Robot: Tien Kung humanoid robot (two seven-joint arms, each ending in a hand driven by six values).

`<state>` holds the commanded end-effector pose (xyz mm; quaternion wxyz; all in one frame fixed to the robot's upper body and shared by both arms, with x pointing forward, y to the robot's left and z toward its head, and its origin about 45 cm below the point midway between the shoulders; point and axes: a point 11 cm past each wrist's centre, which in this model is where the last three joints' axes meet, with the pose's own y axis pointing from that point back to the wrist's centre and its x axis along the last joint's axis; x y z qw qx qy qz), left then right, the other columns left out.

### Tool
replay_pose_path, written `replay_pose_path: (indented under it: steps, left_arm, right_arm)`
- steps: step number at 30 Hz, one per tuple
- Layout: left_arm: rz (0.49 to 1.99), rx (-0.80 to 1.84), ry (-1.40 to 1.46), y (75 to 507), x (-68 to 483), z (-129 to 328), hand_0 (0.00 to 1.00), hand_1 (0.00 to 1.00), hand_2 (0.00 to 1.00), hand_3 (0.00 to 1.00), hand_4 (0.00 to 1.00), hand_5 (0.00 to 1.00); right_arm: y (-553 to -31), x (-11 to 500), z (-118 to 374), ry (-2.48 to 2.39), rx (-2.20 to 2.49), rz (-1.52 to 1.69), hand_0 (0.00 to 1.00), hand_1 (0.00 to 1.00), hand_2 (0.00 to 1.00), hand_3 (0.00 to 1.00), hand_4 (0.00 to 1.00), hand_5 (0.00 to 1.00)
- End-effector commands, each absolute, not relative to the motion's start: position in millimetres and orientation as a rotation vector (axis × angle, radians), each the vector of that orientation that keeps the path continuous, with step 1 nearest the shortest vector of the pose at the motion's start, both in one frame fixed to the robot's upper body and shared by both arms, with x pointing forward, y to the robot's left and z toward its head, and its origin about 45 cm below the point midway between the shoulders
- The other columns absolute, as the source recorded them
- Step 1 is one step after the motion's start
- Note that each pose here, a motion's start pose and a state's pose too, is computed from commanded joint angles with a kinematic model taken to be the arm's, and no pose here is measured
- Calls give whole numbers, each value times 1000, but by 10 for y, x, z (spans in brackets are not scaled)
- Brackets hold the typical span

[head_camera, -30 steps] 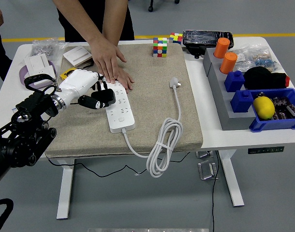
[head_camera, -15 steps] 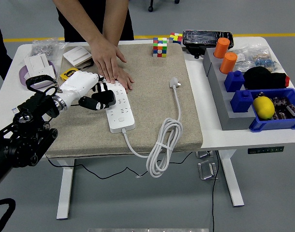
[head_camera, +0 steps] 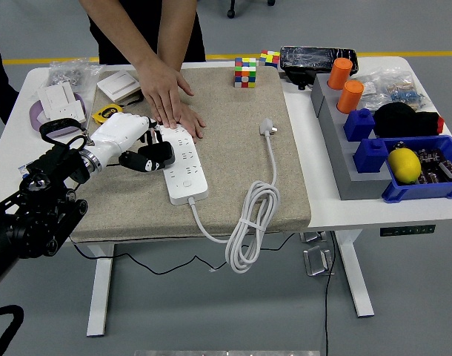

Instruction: Pick up the plug,place it near the board,insert it into the board,press the button

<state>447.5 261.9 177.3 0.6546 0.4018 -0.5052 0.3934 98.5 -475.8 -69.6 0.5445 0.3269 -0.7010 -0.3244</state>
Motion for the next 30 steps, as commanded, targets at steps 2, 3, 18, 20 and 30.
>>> replay_pose_path:
  steps: [2, 3, 18, 20, 30]
  left_arm:
    - [891, 912, -1146, 2620, 4474, 1770, 509, 469, 375, 442, 542, 74]
    - [890, 913, -1146, 2623, 4473, 1766, 509, 469, 375, 442, 542, 74]
    - [879, 922, -1144, 2621, 4457, 1722, 510, 475, 377, 443, 544, 78]
    - [880, 922, -1145, 2622, 4460, 1725, 510, 479, 377, 447, 549, 83]
    - [885, 922, -1147, 2623, 4473, 1736, 510, 481, 379, 459, 557, 95]
  right_arm:
    - [-4757, 986, -696, -1663, 776, -769, 836, 760, 748, 778, 998, 998]
    - [-4757, 986, -696, -1663, 776, -769, 836, 760, 748, 778, 998, 998]
    - [-4761, 970, -698, -1658, 775, -768, 836, 761, 747, 778, 998, 998]
    - [-4760, 971, -698, -1658, 775, -768, 836, 761, 748, 778, 998, 998]
    - [-4768, 975, -694, -1662, 774, -769, 836, 761, 748, 778, 998, 998]
